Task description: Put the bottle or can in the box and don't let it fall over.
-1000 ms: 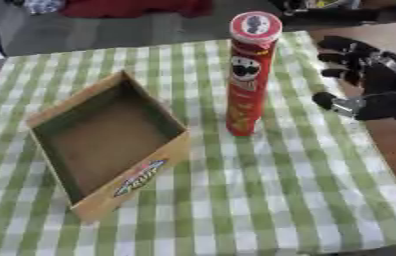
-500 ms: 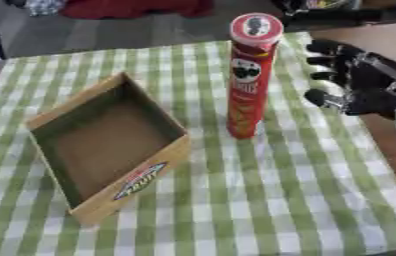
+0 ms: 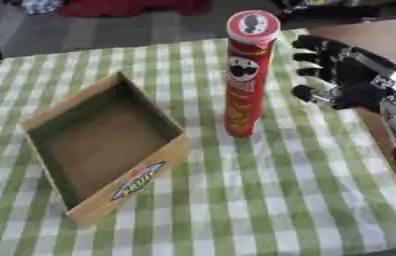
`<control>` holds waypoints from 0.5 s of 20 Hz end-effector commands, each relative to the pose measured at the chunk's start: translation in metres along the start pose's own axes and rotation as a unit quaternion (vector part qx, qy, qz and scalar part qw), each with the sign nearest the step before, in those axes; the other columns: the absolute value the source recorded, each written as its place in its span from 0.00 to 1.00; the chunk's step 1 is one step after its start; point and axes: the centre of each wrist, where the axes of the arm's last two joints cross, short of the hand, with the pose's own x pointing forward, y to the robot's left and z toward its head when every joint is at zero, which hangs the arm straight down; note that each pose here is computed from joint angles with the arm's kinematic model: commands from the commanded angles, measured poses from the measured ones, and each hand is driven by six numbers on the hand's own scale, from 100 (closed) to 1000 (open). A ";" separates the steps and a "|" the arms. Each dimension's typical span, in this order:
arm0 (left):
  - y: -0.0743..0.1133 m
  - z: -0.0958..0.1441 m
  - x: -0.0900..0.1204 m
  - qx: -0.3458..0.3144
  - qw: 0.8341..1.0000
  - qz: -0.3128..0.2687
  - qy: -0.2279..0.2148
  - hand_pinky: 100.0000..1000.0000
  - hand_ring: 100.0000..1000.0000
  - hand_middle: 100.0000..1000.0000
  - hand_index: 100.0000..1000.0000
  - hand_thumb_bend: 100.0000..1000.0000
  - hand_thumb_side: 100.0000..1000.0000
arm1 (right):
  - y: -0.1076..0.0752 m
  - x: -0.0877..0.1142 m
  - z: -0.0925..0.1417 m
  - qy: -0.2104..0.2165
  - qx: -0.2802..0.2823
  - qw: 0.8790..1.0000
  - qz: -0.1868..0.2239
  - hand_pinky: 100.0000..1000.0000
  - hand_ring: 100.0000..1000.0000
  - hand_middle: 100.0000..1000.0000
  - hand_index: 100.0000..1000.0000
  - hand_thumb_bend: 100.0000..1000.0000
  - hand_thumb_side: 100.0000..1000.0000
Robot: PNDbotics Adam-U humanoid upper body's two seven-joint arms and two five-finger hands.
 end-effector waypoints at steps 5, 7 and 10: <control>-0.002 -0.005 0.012 -0.003 1.000 0.007 -0.021 0.66 1.00 1.00 0.79 0.00 0.71 | -0.002 0.010 -0.011 -0.022 0.023 0.999 -0.006 0.93 1.00 1.00 1.00 0.34 0.02; -0.003 -0.005 0.012 -0.004 1.000 0.008 -0.021 0.66 1.00 1.00 0.79 0.00 0.71 | 0.000 0.011 -0.014 -0.028 0.032 0.999 -0.007 0.93 1.00 1.00 1.00 0.35 0.02; -0.003 -0.005 0.012 -0.005 1.000 0.008 -0.021 0.66 1.00 1.00 0.79 0.00 0.71 | 0.003 0.014 -0.017 -0.036 0.045 0.998 -0.010 0.93 1.00 1.00 1.00 0.35 0.02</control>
